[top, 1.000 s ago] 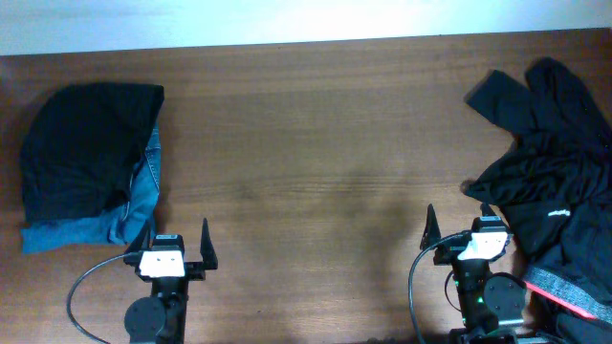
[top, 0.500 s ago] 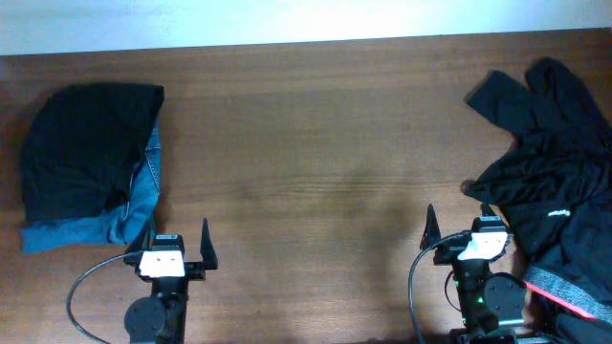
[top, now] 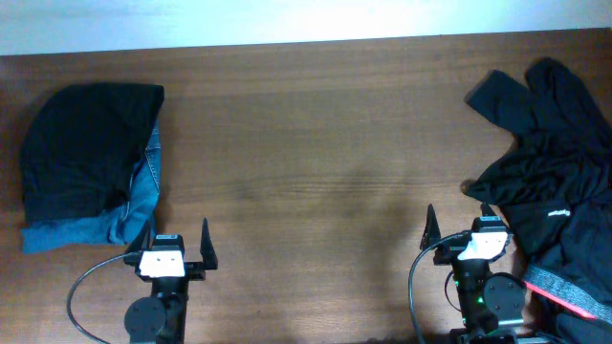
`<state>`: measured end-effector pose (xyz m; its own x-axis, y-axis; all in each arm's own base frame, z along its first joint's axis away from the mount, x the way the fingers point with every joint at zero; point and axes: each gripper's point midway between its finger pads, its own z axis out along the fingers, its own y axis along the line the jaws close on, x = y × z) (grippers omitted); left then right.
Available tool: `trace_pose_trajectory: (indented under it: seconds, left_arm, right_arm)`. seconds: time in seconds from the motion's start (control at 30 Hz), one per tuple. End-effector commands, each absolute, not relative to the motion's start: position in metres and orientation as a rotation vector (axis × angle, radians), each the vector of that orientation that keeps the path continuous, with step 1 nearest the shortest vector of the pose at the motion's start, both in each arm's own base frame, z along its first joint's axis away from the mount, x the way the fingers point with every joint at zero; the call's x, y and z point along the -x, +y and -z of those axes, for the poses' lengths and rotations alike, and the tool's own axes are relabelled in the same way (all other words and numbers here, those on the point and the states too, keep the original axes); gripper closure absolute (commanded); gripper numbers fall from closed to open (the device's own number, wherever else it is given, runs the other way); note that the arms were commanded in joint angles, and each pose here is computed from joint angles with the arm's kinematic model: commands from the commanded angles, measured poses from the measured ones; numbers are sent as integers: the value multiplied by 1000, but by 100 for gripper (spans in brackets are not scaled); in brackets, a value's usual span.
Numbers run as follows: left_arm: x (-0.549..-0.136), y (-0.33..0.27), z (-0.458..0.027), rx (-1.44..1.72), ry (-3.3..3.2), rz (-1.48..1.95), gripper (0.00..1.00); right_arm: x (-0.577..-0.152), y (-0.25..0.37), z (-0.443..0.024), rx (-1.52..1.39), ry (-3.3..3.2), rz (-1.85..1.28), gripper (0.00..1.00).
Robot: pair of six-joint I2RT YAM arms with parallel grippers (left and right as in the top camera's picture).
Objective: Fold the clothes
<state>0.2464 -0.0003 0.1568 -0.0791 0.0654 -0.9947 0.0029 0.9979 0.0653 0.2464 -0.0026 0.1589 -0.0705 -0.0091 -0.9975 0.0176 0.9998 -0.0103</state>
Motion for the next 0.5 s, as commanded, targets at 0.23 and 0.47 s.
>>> trace_pose_trajectory:
  seconds: [0.23, 0.47]
  left_arm:
    - [-246, 1, -157, -60, 1647, -76, 1]
    - [-246, 1, -157, -62, 1646, -74, 1]
  right_arm:
    - [-246, -6, -156, -16, 1650, 40, 1]
    - [-246, -6, -156, -17, 1650, 40, 1]
